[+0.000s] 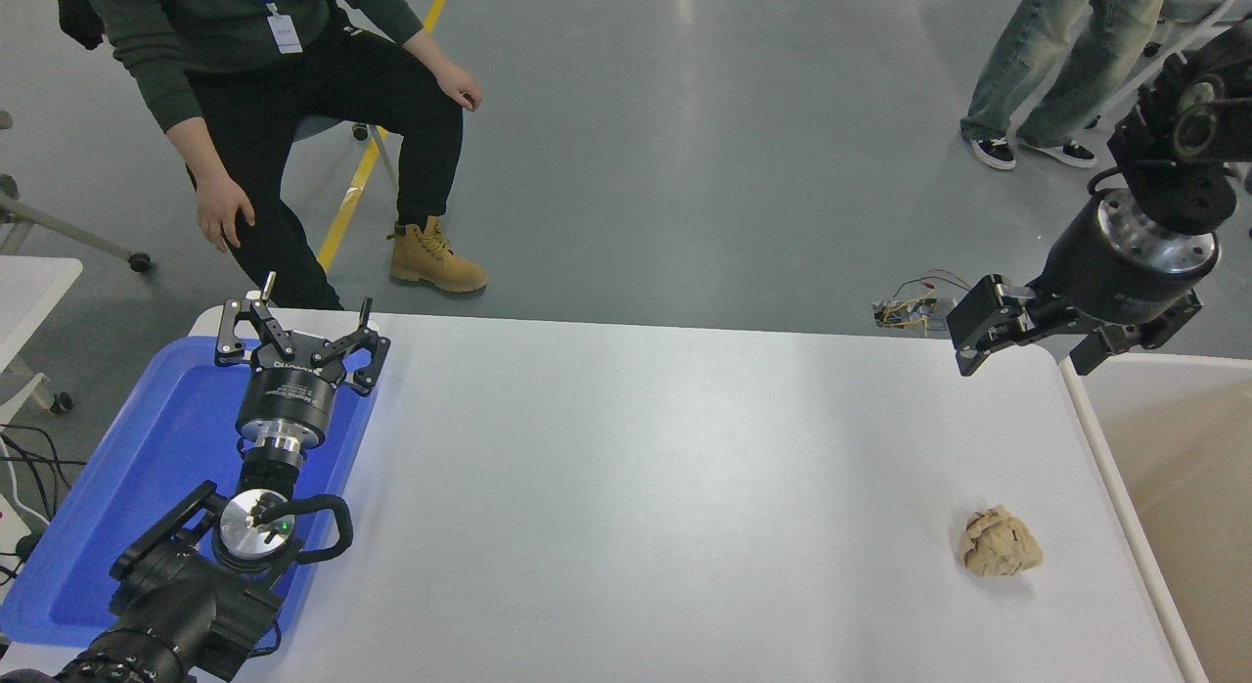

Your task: Pick up paper ball place in dustbin

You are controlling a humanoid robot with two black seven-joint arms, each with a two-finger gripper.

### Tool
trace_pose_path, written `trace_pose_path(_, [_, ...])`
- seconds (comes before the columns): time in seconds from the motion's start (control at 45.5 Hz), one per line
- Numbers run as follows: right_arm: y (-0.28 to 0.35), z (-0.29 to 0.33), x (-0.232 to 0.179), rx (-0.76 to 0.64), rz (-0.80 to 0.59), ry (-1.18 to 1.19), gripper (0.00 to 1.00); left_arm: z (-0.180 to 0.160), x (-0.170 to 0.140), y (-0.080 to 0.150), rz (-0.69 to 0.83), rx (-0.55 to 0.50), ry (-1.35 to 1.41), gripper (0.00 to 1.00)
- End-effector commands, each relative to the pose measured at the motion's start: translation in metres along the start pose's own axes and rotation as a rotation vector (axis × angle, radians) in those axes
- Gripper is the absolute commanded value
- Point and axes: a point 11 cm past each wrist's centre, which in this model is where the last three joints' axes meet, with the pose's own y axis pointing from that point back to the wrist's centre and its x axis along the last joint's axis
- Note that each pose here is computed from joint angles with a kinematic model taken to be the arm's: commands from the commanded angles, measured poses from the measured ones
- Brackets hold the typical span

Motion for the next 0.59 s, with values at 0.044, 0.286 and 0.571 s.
trace_pose_path(0.044, [0.0006, -0.0021, 0.0005, 0.004, 0.002, 0.004, 1.00, -0.0001, 0.0005, 0.0005, 0.001, 0.000, 0.000, 1.00])
trace_pose_path(0.286, [0.0018, -0.0018, 0.0010, 0.004, 0.005, 0.003, 1.00, 0.0000, -0.0001, -0.0001, 0.000, 0.000, 0.000, 1.00])
trace_pose_path(0.571, [-0.0010, -0.0027, 0.0003, -0.002, -0.002, 0.010, 1.00, 0.0000, -0.0001, -0.0001, 0.000, 0.000, 0.000, 1.00])
